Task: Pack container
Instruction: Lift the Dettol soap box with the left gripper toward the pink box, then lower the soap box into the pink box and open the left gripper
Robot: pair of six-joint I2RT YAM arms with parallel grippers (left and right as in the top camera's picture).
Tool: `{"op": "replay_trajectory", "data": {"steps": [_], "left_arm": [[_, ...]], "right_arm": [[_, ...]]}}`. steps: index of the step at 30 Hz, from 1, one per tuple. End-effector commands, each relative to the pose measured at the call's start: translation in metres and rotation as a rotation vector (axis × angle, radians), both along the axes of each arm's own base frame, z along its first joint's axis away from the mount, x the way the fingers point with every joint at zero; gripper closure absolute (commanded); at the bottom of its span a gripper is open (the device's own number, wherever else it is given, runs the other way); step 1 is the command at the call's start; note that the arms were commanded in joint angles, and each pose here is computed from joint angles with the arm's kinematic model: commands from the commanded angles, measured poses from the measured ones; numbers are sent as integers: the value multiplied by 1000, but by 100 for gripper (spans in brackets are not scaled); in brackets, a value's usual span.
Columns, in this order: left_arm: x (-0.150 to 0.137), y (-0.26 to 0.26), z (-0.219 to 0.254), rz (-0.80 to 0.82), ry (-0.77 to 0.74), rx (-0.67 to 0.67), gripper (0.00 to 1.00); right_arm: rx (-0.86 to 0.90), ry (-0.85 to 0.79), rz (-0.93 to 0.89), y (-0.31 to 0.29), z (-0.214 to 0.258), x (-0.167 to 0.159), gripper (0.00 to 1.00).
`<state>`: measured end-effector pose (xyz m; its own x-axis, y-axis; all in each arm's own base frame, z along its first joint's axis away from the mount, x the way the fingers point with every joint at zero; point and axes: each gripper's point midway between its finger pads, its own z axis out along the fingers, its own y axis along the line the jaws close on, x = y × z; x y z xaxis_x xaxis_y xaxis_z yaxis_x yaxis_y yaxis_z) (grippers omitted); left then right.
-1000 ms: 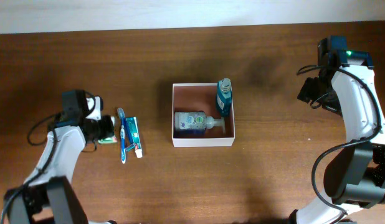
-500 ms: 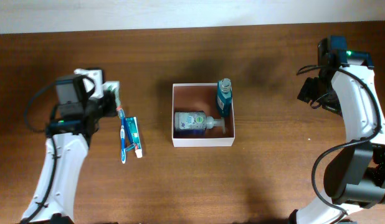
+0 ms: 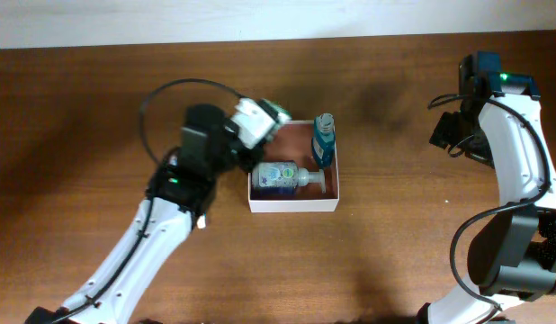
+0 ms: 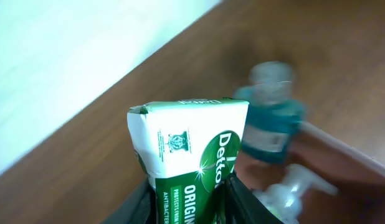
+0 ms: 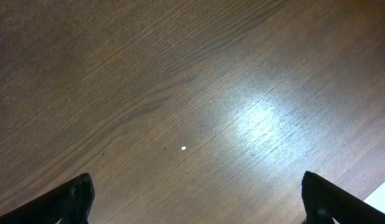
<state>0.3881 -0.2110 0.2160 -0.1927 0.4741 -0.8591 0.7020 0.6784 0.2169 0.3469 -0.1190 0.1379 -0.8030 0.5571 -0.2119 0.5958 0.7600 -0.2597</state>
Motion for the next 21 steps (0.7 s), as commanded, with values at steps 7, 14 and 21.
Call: {"op": "replay_trajectory", "data": {"steps": [7,14,21], "left_arm": [[-6,-31,-24,-189,-106,200,84],[2,-36,-66,-247,-76,277,85],[7,-39,-92,-272,-60,314,88]], "right_arm": [[-12,-2,-11,-3,2,-2,1],[-12,-3,-11,-3,2,-2,1],[-12,-2,-11,-3,2,-2,1]]}}
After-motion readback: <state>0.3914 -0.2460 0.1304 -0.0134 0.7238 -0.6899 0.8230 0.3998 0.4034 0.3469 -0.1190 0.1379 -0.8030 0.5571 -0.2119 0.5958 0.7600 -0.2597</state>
